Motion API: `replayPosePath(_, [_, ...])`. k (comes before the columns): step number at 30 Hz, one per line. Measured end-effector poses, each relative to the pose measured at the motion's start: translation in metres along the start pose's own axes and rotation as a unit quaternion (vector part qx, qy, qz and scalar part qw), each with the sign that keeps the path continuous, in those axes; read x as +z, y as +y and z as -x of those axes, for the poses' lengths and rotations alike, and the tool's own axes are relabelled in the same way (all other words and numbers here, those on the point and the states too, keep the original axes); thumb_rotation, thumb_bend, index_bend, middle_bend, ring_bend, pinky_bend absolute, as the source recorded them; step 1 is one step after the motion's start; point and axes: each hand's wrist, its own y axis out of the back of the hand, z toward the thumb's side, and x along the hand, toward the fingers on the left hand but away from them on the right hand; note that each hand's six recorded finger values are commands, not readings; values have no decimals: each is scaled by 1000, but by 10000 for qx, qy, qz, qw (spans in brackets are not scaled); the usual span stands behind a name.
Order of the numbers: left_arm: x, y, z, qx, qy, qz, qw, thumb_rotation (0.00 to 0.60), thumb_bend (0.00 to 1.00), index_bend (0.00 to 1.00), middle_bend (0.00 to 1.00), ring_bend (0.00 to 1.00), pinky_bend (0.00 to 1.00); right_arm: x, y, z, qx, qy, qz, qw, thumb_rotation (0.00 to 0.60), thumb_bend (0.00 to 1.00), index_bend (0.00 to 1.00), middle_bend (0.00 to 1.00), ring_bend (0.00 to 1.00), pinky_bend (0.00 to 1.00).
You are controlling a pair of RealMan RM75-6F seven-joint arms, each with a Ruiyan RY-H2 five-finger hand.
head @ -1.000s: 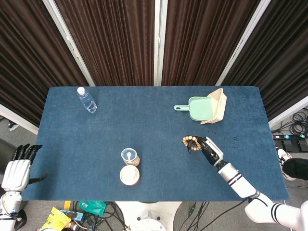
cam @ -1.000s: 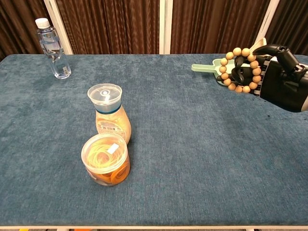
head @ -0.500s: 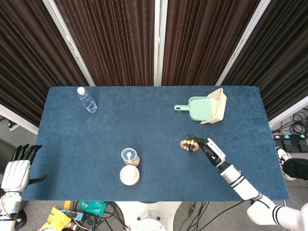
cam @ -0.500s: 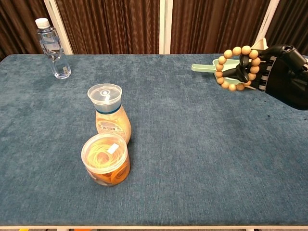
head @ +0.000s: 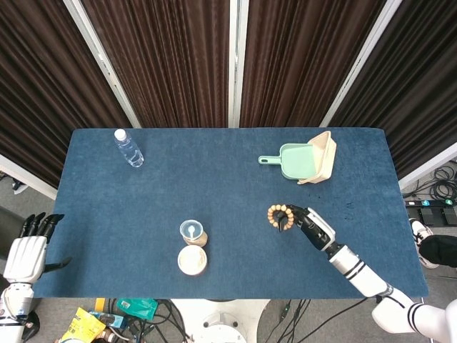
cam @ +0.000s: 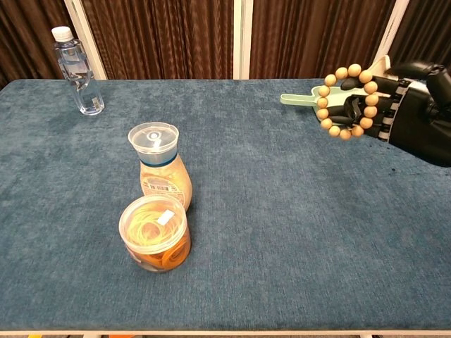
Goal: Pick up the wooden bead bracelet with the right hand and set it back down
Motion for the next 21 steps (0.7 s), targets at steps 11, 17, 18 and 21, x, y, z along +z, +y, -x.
replayPosePath(11, [1, 0, 1, -11, 5, -14, 10000, 600, 22, 141, 131, 45, 0, -4, 6, -4, -141, -21, 495, 9987, 126, 308, 637, 630, 255, 0])
replayPosePath(17, [2, 1, 0, -14, -9, -20, 10000, 600, 22, 141, 131, 45, 0, -2, 8, -5, -172, 19, 542, 9984, 194, 326, 637, 631, 255, 0])
replayPosePath(18, [2, 1, 0, -20, -8, -21, 10000, 600, 21, 141, 131, 45, 0, -2, 8, -5, -169, 26, 533, 9984, 234, 327, 637, 632, 255, 0])
replayPosePath(21, [1, 0, 0, -41, 8, -21, 10000, 600, 21, 141, 131, 45, 0, -2, 8, -5, -163, 35, 504, 9986, 343, 327, 639, 637, 261, 0])
